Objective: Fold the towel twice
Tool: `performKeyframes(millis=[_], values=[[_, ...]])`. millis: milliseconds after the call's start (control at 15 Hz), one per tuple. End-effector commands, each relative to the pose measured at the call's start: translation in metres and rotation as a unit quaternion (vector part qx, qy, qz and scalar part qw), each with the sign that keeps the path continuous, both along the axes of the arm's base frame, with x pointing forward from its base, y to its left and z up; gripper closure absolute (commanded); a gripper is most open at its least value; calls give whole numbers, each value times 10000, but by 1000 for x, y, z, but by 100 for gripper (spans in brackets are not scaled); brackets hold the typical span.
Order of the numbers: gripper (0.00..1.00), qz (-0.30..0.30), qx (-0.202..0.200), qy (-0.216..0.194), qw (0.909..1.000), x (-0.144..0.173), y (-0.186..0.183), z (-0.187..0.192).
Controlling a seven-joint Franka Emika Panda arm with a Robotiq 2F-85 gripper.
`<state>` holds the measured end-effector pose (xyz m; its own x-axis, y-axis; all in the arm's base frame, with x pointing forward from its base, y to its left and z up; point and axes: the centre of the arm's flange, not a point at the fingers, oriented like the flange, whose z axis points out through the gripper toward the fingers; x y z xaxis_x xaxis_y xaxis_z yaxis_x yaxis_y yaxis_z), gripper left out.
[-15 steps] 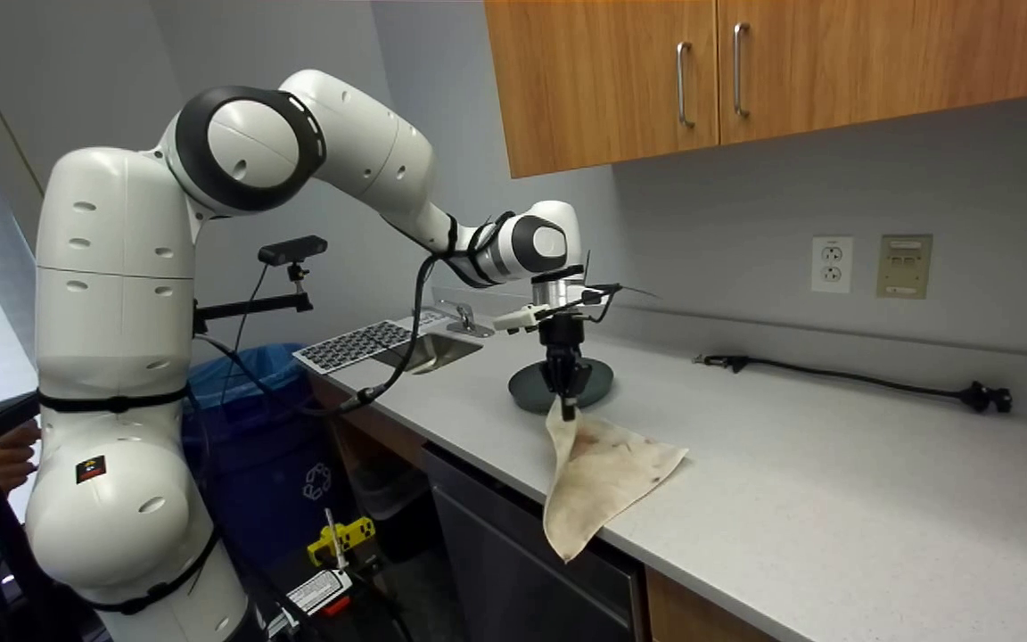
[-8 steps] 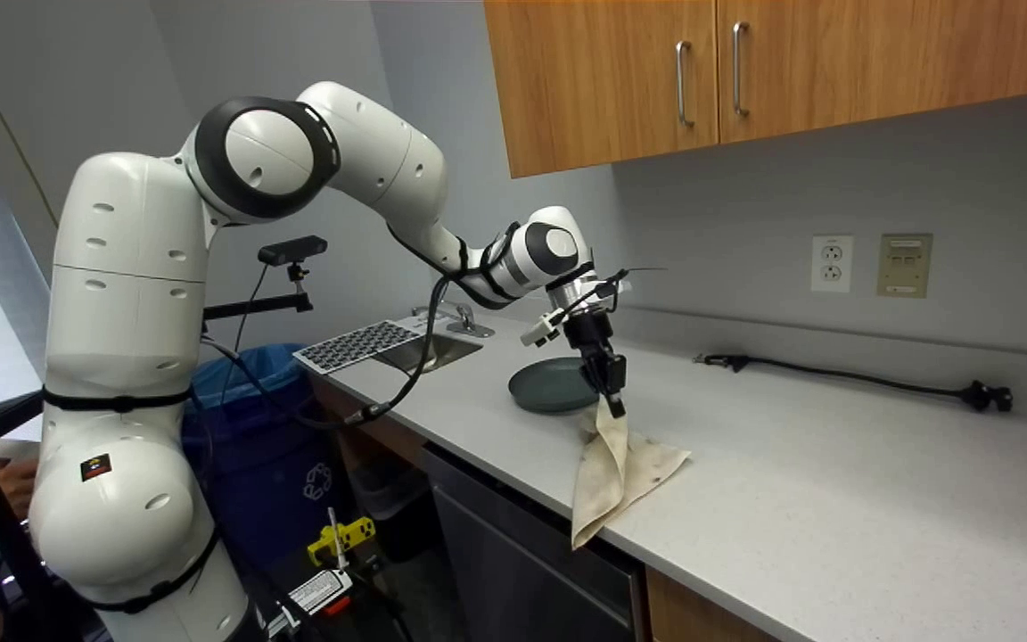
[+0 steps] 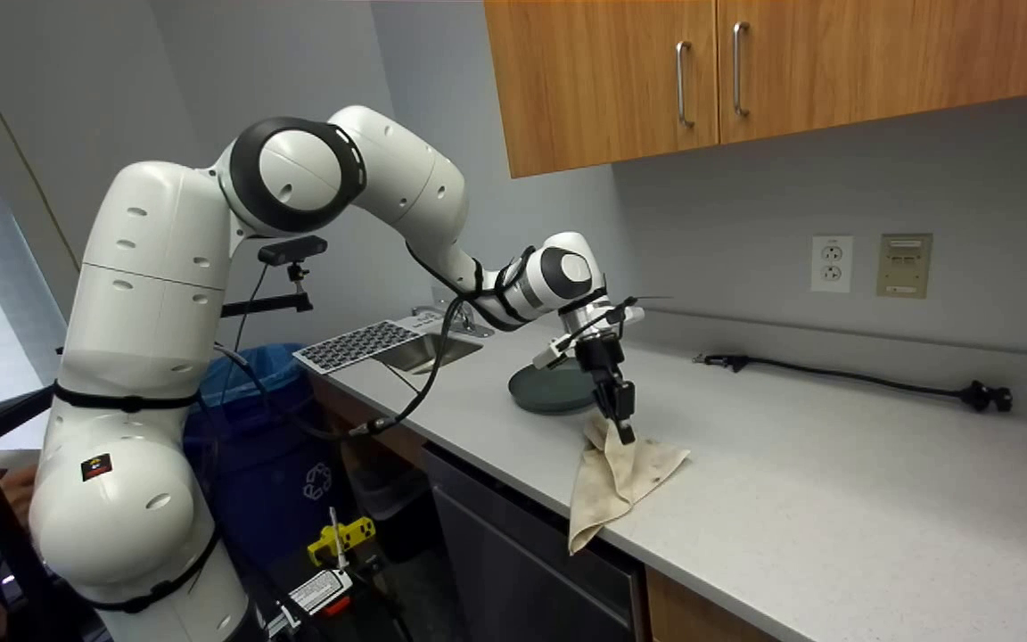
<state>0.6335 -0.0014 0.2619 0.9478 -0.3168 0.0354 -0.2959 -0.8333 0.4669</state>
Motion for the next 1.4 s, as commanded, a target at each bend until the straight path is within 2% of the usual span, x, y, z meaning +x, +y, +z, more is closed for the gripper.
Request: performKeyframes(millis=[0,67,133,267,667,800,933,1333], values=[[99,54,-68,-416,9991,16,-1,-4],[99,91,-54,-542,9985,19,-2,-5],[72,128,-60,-699,9975,21,-2,-5],[65,171,-145,-1005,9947,26,-4,-5],[19,250,-372,-1499,9877,33,-10,-4],[4,275,-295,-1556,9870,34,-9,-6],[0,289,-126,-1483,9884,34,-7,-7],[0,162,265,-1072,9938,29,3,-11]])
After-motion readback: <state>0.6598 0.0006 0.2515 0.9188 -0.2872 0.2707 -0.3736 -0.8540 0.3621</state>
